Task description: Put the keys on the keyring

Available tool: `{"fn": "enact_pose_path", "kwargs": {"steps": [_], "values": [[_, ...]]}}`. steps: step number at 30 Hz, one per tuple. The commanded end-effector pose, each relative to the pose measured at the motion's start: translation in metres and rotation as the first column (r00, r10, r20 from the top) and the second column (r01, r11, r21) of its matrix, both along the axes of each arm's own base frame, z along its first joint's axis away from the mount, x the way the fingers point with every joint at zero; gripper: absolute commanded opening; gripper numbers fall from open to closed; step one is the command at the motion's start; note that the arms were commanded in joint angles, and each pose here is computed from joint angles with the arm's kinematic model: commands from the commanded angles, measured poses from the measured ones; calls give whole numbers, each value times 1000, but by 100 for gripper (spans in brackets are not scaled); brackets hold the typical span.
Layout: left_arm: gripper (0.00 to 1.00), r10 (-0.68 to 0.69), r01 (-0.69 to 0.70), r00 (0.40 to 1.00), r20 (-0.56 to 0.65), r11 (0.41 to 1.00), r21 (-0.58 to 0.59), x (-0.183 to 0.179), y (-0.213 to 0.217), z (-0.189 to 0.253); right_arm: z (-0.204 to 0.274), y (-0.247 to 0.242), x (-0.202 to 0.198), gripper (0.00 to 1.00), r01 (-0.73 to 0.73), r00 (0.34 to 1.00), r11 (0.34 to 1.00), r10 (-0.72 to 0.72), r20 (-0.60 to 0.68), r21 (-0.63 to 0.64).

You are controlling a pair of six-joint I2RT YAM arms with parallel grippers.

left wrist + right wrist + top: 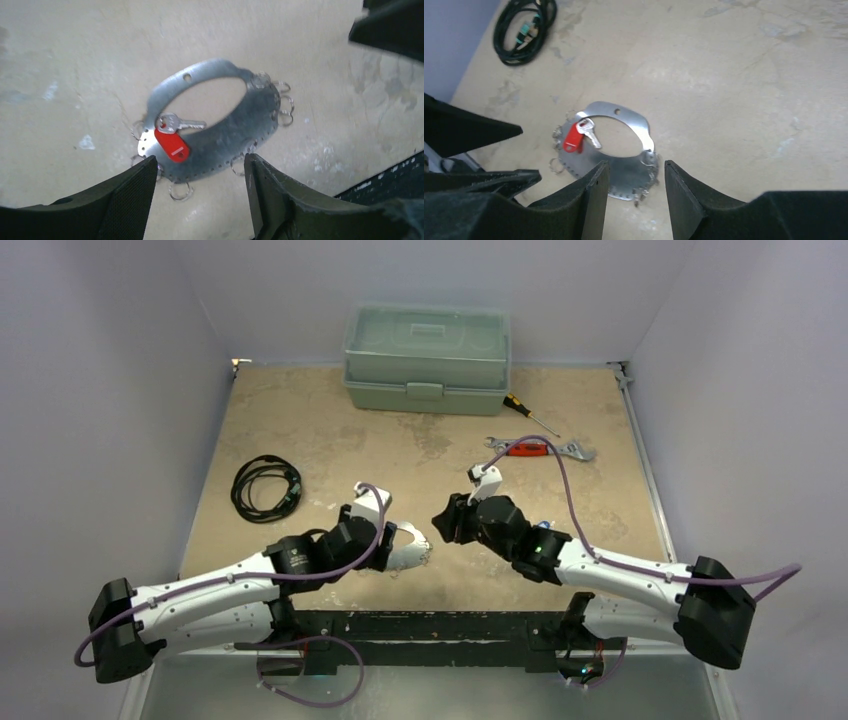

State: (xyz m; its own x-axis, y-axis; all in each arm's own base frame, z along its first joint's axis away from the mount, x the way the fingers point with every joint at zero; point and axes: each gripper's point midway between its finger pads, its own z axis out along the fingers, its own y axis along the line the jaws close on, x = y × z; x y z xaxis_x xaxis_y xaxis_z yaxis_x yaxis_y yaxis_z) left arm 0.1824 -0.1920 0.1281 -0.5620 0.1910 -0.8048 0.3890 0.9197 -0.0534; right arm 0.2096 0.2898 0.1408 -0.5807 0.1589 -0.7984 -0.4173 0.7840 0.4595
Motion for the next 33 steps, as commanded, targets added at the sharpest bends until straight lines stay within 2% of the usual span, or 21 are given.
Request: {"fn": "enact_pose_path", "kwargs": {"steps": [1, 6, 9, 13, 18, 23, 26, 33], "values": [[60, -48, 36, 996, -75, 987, -154, -22, -28, -19, 5, -20, 9, 48, 4, 999, 993, 2, 54, -116], [51, -136, 109, 983, -121, 972, -209, -40, -44, -47, 13, -30, 11, 50, 11, 997, 994, -3, 80, -104], [51, -168, 145, 980, -106, 970, -197, -45, -46, -57, 14, -31, 9, 50, -12, 997, 995, 20, 80, -96], [51, -143, 129, 986, -85, 979, -157, -43, -38, -81, 14, -31, 4, 51, -42, 995, 995, 49, 83, -94], [47, -113, 126, 990, 79, 977, -174, -37, -40, -64, 16, -33, 2, 51, -48, 994, 995, 56, 94, -86], [47, -158, 189, 979, 128, 941, -280, -42, -48, -61, 21, -34, 0, 51, -55, 993, 996, 62, 102, -73], [45, -140, 168, 982, 125, 951, -260, -41, -38, -75, 24, -35, -1, 51, -54, 992, 996, 62, 110, -67], [39, -191, 224, 966, 176, 955, -196, -38, -47, -76, 27, -36, -4, 51, -64, 991, 996, 70, 113, -56]]}}
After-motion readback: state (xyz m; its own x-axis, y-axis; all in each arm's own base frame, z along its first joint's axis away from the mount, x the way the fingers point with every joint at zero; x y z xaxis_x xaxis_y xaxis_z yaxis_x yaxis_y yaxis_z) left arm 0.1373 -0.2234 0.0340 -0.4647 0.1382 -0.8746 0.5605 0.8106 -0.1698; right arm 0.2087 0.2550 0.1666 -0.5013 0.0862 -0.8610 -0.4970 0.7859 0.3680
